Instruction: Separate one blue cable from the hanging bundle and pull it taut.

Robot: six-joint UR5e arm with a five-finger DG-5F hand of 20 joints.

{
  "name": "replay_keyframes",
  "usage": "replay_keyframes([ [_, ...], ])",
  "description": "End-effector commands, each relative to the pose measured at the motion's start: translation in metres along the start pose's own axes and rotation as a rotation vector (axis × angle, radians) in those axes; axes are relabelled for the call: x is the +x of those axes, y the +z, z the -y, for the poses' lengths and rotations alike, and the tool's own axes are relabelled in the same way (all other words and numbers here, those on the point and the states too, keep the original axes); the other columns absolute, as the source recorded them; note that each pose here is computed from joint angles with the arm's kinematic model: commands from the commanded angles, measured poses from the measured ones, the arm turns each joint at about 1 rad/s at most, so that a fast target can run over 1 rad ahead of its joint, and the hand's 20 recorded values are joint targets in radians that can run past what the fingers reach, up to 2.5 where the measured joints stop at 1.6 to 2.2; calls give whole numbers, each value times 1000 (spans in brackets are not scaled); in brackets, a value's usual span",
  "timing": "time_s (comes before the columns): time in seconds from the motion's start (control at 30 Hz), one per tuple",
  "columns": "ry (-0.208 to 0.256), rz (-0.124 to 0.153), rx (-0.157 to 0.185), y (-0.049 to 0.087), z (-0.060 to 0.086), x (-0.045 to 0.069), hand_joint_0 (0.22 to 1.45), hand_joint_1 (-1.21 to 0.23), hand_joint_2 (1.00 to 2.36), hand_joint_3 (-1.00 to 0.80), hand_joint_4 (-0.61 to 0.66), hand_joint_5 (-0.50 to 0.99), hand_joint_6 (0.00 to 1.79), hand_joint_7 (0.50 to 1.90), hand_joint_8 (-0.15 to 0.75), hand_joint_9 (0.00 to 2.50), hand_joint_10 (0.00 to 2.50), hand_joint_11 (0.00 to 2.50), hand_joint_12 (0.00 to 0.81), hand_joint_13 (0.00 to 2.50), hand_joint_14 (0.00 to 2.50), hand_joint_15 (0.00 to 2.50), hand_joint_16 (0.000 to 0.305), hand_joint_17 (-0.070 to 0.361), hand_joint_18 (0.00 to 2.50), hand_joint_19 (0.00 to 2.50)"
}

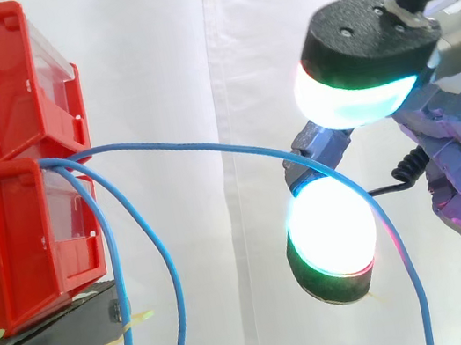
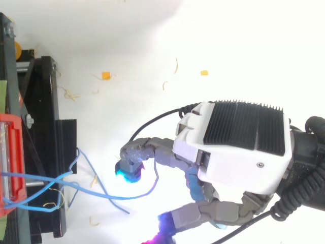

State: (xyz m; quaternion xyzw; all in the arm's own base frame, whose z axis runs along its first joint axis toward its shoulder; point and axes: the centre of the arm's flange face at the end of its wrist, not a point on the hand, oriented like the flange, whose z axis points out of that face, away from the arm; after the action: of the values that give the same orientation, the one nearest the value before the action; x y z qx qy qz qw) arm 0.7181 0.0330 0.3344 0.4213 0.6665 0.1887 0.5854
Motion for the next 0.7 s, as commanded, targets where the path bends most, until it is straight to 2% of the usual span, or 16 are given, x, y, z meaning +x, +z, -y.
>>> replay_keyframes([
  [0.0, 0, 0, 1, 0, 0, 0, 471, -431, 1000, -500, 186, 98, 505, 1076, 225, 1956, 21, 582, 351, 1600, 26, 987, 61, 137, 1215, 768],
  [0.03, 0, 0, 1, 0, 0, 0, 515, -367, 1000, -500, 152, 104, 505, 1098, 215, 1973, 22, 592, 328, 1590, 27, 995, 56, 125, 1180, 788],
  [0.1, 0, 0, 1, 0, 0, 0, 572, -375, 1000, -500, 136, 108, 505, 1120, 197, 1991, 26, 637, 309, 1589, 28, 1019, 51, 114, 1158, 814],
  [0.2, 0, 0, 1, 0, 0, 0, 683, -536, 1000, -500, 141, 118, 505, 1162, 187, 2046, 27, 683, 296, 1611, 29, 1024, 46, 104, 1172, 809],
  [0.3, 0, 0, 1, 0, 0, 0, 728, -644, 1010, -372, 151, 125, 505, 1207, 186, 2062, 26, 713, 304, 1621, 27, 1014, 46, 103, 1177, 788],
  [0.67, 1, 1, -2, 0, 0, 0, 732, -690, 1017, -209, 114, 133, 505, 1246, 197, 2065, 28, 745, 306, 1601, 29, 1021, 46, 103, 1166, 778],
])
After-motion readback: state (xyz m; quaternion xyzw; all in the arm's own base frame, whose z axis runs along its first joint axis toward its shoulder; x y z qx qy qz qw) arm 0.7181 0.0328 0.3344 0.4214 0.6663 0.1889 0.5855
